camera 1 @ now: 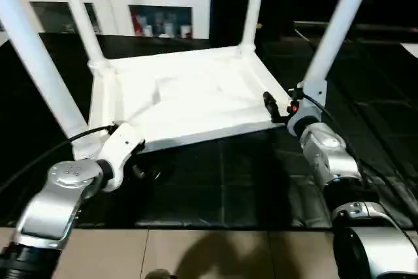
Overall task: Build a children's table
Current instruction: Rotate table base
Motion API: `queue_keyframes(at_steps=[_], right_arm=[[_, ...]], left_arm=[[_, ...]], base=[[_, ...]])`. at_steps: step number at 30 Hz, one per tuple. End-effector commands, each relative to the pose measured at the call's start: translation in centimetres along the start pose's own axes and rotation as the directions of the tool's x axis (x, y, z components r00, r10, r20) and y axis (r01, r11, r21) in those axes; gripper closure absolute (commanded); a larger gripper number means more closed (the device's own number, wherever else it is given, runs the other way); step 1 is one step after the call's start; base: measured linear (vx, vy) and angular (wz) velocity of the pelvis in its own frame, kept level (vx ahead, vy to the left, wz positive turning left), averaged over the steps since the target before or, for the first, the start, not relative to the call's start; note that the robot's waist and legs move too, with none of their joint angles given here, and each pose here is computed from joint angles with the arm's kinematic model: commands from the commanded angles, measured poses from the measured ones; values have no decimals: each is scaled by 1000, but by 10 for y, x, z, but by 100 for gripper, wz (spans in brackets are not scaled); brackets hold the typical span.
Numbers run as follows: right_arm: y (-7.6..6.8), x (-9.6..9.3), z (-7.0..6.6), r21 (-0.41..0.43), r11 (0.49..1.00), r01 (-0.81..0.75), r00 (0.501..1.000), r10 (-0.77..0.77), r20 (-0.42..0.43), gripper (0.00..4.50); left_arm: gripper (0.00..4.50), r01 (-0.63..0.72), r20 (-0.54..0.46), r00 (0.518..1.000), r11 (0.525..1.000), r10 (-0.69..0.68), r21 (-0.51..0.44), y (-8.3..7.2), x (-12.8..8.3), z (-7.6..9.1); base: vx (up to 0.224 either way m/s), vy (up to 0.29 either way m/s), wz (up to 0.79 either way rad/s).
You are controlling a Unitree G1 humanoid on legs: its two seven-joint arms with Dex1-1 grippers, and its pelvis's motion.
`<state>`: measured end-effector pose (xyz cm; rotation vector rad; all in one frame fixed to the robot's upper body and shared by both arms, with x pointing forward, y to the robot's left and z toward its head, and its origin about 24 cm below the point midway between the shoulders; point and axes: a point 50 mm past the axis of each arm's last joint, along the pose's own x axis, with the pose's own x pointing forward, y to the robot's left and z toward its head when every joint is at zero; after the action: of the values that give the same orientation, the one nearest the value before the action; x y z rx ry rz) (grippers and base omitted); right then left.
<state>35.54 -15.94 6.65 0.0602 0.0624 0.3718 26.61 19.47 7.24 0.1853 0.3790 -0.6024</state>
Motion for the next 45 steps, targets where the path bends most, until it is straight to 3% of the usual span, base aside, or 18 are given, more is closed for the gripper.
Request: queue_keyframes(at_steps=[1,6,8,9,10,17,19,24,29,31,35,45], right_arm=[[20,-7,-5,-16,989,-146,989,146,-16,0],[35,-23,-13,-6,971,-240,971,240,-18,0],[48,-39,-18,23,944,-328,944,329,-16,0],[48,-39,-18,23,944,-328,944,329,-16,0],[60,-52,-21,46,916,-399,916,400,-19,0],[73,-67,-26,77,876,-476,877,480,-39,0],[81,-76,-29,103,831,-547,831,554,-57,0],[88,-84,-29,110,775,-622,772,631,-80,0],[85,-79,-28,97,805,-586,800,593,-86,0],[84,-75,-27,92,828,-553,824,560,-85,0],[82,-70,-29,82,848,-523,843,529,-98,0],[86,-66,-31,85,857,-508,852,514,-101,0]], left_arm=[[4,-40,126,991,997,47,-62,-3,-7,4],[4,-91,168,980,990,108,-107,-7,-16,-6],[4,-140,219,962,985,160,-104,-8,-26,-13],[4,-140,219,962,985,160,-104,-8,-26,-13],[4,-180,260,943,975,210,-132,-9,-36,-20],[4,-250,309,903,949,300,-192,-10,-53,-34],[4,-328,329,860,916,390,-229,-11,-67,-45],[4,-395,304,833,881,463,-260,-19,-82,-61],[4,-468,289,779,822,557,-324,-16,-89,-71],[4,-522,292,728,777,621,-352,-1,-91,-67],[4,-541,316,704,768,636,-343,19,-90,-54],[4,-469,311,789,847,530,-251,45,-68,-35]], base=[[0,0,0],[0,0,0],[0,0,0],[0,0,0],[0,0,0],[0,0,0],[0,0,0],[0,0,0],[0,0,0],[0,0,0],[0,0,0],[0,0,0]])
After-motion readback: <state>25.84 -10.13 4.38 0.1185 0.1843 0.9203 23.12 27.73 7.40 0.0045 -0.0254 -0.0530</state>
